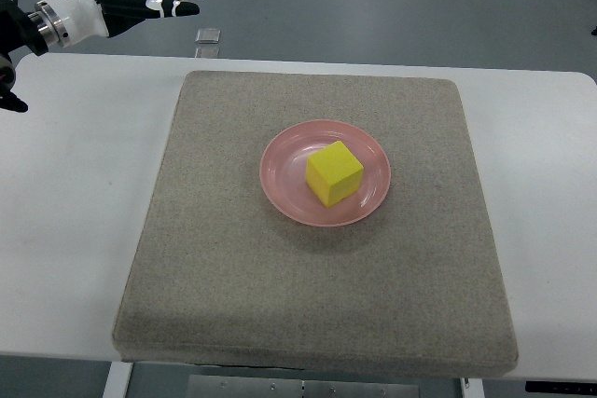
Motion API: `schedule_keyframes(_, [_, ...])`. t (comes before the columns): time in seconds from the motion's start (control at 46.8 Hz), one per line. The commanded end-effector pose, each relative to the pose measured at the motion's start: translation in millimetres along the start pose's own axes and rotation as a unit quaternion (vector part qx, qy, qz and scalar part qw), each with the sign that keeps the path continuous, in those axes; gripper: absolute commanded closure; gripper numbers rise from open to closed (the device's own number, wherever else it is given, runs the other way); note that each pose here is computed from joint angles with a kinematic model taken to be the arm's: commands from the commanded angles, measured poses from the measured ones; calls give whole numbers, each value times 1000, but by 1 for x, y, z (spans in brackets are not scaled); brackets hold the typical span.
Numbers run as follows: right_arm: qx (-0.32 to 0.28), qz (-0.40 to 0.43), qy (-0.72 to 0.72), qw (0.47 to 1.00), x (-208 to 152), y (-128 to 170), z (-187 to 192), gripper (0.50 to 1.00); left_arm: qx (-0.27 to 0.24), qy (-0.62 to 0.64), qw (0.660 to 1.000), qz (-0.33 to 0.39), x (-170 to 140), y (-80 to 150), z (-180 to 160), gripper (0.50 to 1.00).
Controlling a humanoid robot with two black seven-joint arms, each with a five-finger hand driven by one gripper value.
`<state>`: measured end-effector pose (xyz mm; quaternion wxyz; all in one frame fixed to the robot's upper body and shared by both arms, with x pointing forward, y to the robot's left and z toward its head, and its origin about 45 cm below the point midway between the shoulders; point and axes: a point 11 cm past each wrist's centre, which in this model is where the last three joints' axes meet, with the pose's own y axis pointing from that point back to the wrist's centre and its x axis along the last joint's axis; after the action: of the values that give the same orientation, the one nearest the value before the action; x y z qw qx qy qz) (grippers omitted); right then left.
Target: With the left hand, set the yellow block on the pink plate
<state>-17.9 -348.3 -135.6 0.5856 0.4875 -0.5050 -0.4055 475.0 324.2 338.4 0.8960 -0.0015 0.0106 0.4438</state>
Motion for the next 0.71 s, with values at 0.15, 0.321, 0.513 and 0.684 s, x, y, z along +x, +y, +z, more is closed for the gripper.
schedule_keyframes(0.15, [0, -2, -1, 1000, -1, 0, 0, 576, -19, 91, 994, 53, 20, 30, -30, 508])
schedule_keyframes(0.321, [0, -2, -1, 1000, -1, 0, 0, 576, -13, 96, 992, 78, 33, 46, -39, 508])
schedule_keyframes(0.513, [-2, -5, -1, 1000, -3, 0, 3, 576, -11, 98, 992, 81, 35, 47, -40, 512])
schedule_keyframes(0.684, [-2, -5, 0, 1000, -3, 0, 3, 576, -11, 100, 992, 78, 32, 45, -41, 512])
